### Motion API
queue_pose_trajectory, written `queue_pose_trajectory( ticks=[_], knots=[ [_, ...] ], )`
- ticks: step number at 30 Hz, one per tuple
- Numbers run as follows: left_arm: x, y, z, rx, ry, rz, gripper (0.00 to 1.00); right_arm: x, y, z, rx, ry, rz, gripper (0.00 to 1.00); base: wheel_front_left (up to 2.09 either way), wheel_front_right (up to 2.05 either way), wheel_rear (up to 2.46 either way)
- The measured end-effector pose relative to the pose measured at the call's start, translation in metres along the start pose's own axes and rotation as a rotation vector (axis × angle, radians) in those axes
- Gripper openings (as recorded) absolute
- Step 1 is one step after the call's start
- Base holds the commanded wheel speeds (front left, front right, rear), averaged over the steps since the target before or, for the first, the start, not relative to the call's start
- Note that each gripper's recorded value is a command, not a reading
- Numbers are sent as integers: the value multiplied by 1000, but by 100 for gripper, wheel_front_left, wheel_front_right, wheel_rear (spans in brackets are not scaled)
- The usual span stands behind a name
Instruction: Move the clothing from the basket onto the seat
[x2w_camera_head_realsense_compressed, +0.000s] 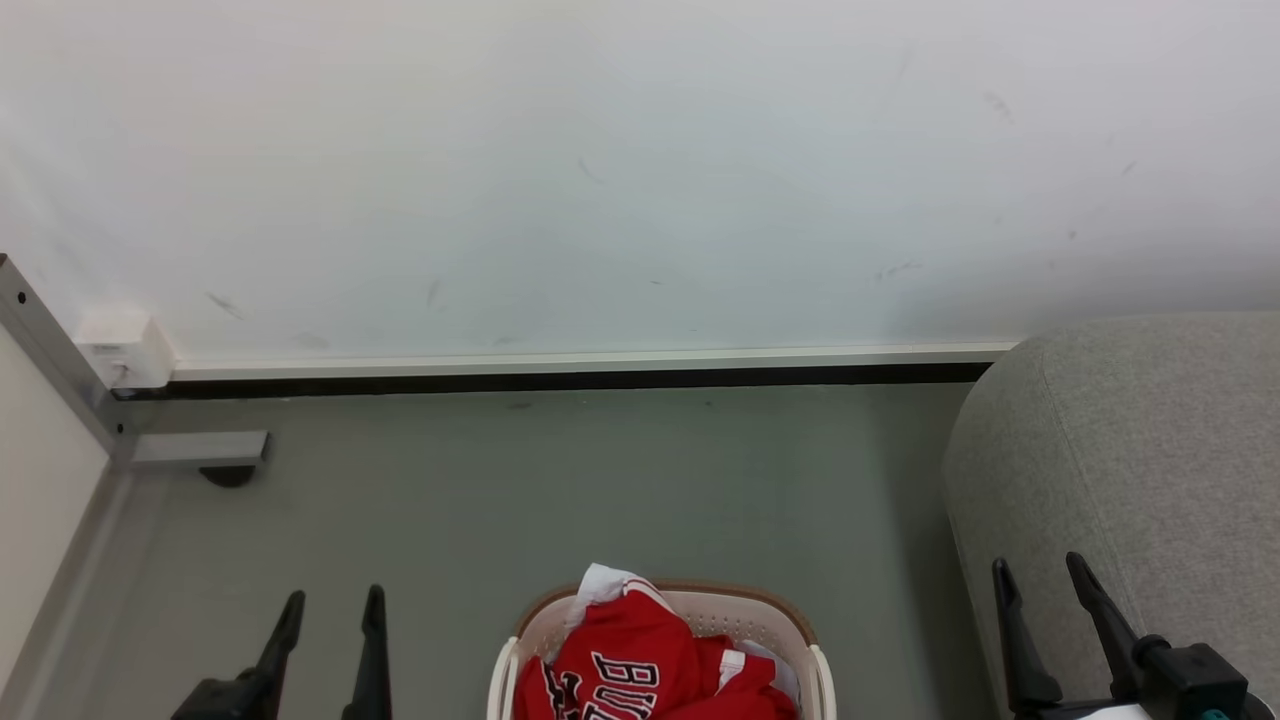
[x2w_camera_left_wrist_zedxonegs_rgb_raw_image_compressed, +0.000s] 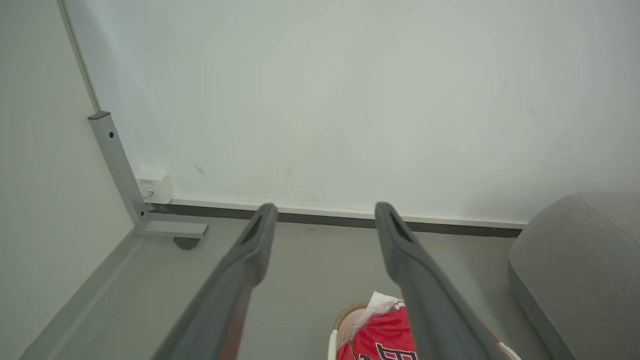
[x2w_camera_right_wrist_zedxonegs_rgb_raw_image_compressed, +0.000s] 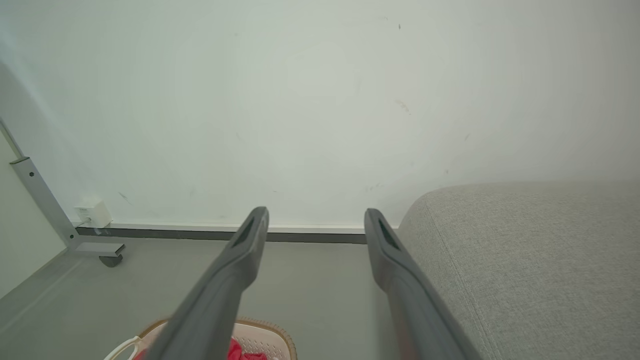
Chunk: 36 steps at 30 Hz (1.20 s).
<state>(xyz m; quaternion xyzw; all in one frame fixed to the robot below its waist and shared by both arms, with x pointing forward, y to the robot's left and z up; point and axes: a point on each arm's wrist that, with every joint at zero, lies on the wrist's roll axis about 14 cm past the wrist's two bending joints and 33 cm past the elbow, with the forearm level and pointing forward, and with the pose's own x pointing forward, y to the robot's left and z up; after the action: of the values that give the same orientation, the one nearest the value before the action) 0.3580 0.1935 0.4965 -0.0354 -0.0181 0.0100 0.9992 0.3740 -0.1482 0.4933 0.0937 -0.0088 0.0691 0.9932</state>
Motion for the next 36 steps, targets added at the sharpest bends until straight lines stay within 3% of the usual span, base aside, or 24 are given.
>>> queue_pose_trajectory(
  ticks=[15,36],
  knots=[
    [-1,-6,0,78,-15,-37,100,-2,3,-5,-45,4,17,100,0,0,0],
    [14,-25,-17,42,33,-104,100,0,-5,-11,-25,22,-8,100,0,0,0]
  ],
)
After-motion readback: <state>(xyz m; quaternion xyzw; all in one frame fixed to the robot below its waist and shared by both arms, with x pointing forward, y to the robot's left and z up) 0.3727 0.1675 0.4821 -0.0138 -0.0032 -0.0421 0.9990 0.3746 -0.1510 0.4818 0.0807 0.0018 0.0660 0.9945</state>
